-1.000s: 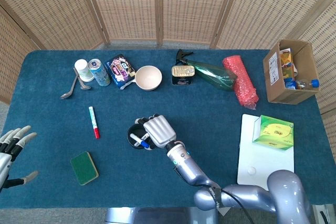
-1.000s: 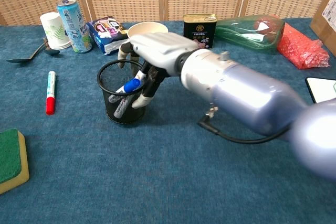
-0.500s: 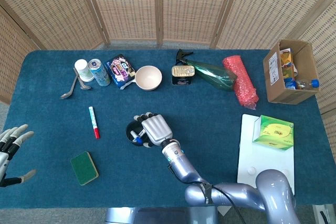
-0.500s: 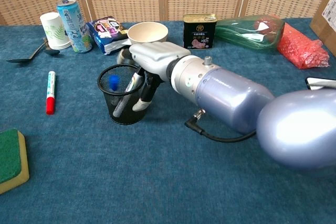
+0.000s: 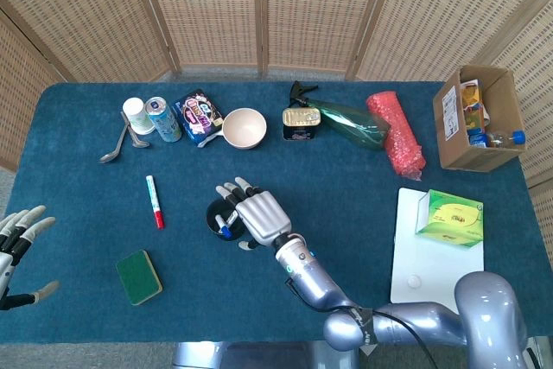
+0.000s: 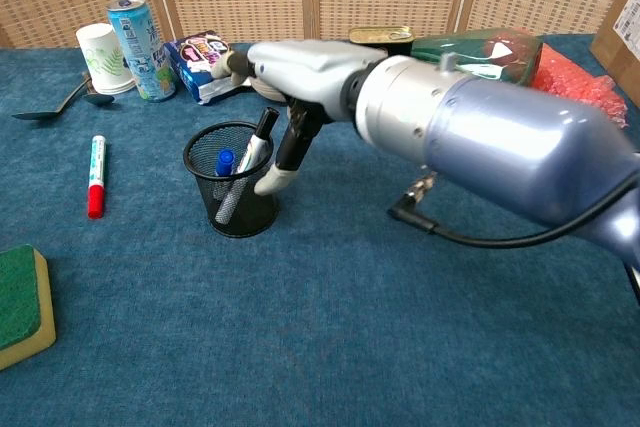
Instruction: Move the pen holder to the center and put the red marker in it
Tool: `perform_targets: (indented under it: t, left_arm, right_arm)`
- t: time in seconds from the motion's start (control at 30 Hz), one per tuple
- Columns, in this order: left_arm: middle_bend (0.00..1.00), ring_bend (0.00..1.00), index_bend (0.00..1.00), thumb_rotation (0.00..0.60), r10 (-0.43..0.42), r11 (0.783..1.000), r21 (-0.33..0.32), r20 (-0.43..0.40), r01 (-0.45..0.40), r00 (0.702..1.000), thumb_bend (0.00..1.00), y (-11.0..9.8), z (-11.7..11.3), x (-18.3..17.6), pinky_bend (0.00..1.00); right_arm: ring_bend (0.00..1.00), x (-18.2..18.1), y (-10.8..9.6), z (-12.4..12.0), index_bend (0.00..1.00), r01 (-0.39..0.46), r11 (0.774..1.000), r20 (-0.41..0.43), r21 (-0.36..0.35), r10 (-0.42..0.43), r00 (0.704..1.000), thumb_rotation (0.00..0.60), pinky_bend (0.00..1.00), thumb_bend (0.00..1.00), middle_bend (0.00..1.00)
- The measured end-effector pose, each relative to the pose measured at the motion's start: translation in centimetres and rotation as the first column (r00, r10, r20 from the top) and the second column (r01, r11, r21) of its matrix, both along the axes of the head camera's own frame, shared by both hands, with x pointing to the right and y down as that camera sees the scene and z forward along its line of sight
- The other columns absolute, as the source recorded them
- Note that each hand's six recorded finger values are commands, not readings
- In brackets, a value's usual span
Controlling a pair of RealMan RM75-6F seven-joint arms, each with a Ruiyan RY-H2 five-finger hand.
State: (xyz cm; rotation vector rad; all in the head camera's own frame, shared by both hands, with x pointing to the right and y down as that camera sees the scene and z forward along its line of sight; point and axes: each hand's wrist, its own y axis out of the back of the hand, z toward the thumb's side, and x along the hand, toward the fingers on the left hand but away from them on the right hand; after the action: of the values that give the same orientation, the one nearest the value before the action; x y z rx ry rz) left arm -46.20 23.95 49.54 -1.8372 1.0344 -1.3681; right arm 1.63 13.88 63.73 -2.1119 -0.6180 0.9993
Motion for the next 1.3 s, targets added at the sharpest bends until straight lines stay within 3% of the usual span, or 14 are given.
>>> perform_targets:
  t: [0.13, 0.3, 0.37, 0.5, 0.73, 0.87, 1.0, 1.1, 1.3]
  left_arm:
    - [0.00, 0.00, 0.13, 0.600, -0.003, 1.000, 0.003, -0.001, 0.003, 1.000, 0.12, 0.0, -0.1, -0.1, 0.00]
    - [0.00, 0.00, 0.13, 0.600, -0.007, 1.000, 0.007, -0.001, 0.007, 1.000, 0.12, 0.0, -0.2, -0.2, 0.00]
    - [0.00, 0.00, 0.13, 0.600, -0.009, 1.000, 0.007, 0.001, 0.009, 1.000, 0.12, 0.0, -0.2, -0.2, 0.00]
    - [0.00, 0.00, 0.13, 0.600, -0.015, 1.000, 0.010, 0.003, 0.015, 1.000, 0.12, -0.1, -0.2, -0.3, 0.00]
    - [0.00, 0.00, 0.13, 0.600, -0.020, 1.000, 0.010, 0.016, 0.020, 1.000, 0.12, -0.2, 0.2, -0.2, 0.00]
    - [0.00, 0.00, 0.13, 0.600, -0.014, 1.000, 0.006, 0.027, 0.014, 1.000, 0.13, -0.3, 0.7, 0.0, 0.00]
    - [0.00, 0.00, 0.13, 0.600, -0.002, 1.000, -0.006, 0.044, 0.002, 0.999, 0.13, -0.7, 1.3, -0.2, 0.00]
    - [0.00, 0.00, 0.13, 0.600, 0.016, 1.000, -0.002, 0.056, -0.016, 0.998, 0.13, -1.2, 1.7, -0.6, 0.00]
    - [0.00, 0.00, 0.14, 0.600, 0.047, 0.999, 0.003, 0.076, -0.047, 0.996, 0.13, -2.7, 2.7, -2.0, 0.00]
  right_arm:
    - [0.00, 1.5, -0.7, -2.1, 0.00, -0.010, 0.999, 0.023, 0.038, 0.009, 1.000, 0.600, 0.31, 0.00, 0.00]
    - [0.00, 5.9, -2.9, -4.7, 0.00, -0.050, 0.987, 0.013, 0.156, 0.049, 0.999, 0.600, 0.30, 0.00, 0.00]
    - [0.00, 8.4, -4.0, -5.5, 0.00, -0.071, 0.974, 0.000, 0.214, 0.072, 0.997, 0.600, 0.29, 0.00, 0.00]
    - [0.00, 13.3, -5.6, -6.2, 0.00, -0.117, 0.951, -0.010, 0.287, 0.125, 0.992, 0.600, 0.17, 0.00, 0.04]
    - [0.00, 24.1, -7.1, -6.4, 0.00, -0.217, 0.894, -0.019, 0.392, 0.244, 0.970, 0.570, 0.12, 0.00, 0.03]
    - [0.00, 31.5, -6.1, -6.8, 0.00, -0.237, 0.854, -0.089, 0.463, 0.310, 0.946, 0.551, 0.12, 0.00, 0.03]
    - [0.00, 35.9, -3.9, -7.5, 0.00, -0.273, 0.829, -0.109, 0.488, 0.368, 0.923, 0.551, 0.12, 0.00, 0.02]
    - [0.00, 37.8, -2.2, -7.5, 0.00, -0.295, 0.823, -0.121, 0.486, 0.398, 0.909, 0.537, 0.11, 0.00, 0.01]
    - [0.00, 40.7, 1.3, -6.6, 0.00, -0.333, 0.832, -0.171, 0.444, 0.443, 0.880, 0.523, 0.08, 0.00, 0.00]
